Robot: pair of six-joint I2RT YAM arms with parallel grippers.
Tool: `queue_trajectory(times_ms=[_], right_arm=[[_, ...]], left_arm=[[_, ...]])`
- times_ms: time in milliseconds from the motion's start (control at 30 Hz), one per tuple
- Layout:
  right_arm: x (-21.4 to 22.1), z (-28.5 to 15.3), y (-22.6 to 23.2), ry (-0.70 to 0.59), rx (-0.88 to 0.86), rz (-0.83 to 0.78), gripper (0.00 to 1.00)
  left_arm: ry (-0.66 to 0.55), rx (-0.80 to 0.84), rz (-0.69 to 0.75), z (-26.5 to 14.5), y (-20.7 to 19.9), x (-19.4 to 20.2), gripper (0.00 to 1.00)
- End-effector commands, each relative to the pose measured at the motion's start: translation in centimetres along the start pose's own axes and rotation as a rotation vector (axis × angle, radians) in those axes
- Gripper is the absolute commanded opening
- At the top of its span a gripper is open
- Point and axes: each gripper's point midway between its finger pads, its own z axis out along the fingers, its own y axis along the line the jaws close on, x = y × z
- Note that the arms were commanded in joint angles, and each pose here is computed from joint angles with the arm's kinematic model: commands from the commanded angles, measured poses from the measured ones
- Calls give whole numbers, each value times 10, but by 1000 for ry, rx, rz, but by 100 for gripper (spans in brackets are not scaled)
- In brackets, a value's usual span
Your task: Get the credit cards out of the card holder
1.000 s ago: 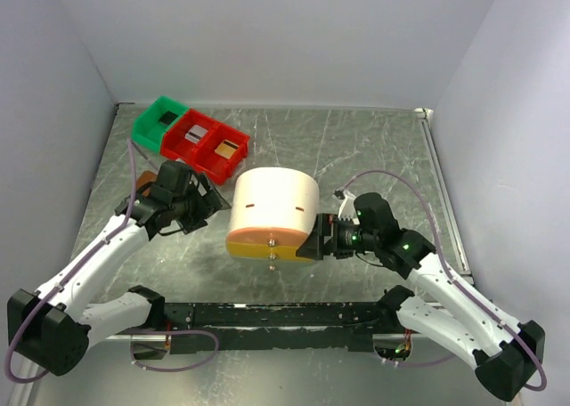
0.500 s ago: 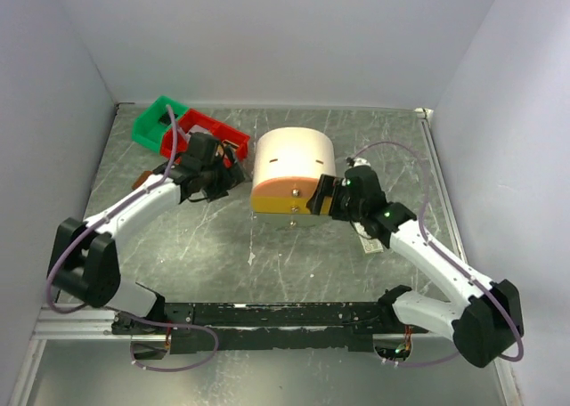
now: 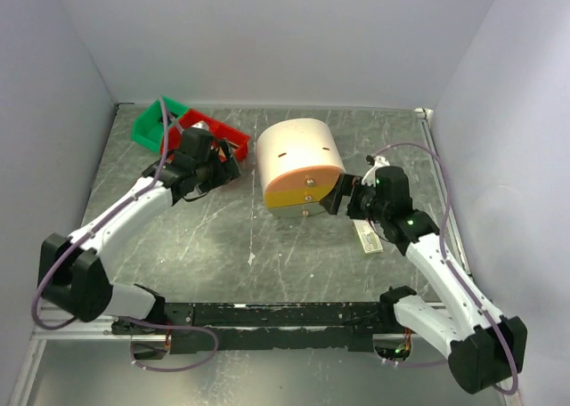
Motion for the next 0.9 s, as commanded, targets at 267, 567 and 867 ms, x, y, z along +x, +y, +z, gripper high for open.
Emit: queue_trajectory(times_ms=[267, 567, 867], right_arm=[[56, 10, 62, 48, -160, 57, 100], [24, 66, 82, -134, -67, 146, 100], [-16, 106, 78, -303, 57, 219, 100]], left_arm=[[-219, -232, 68, -90, 71, -25, 93], [-339, -266, 49, -137, 90, -33, 93], [-336, -283, 62, -148, 97, -29, 94]])
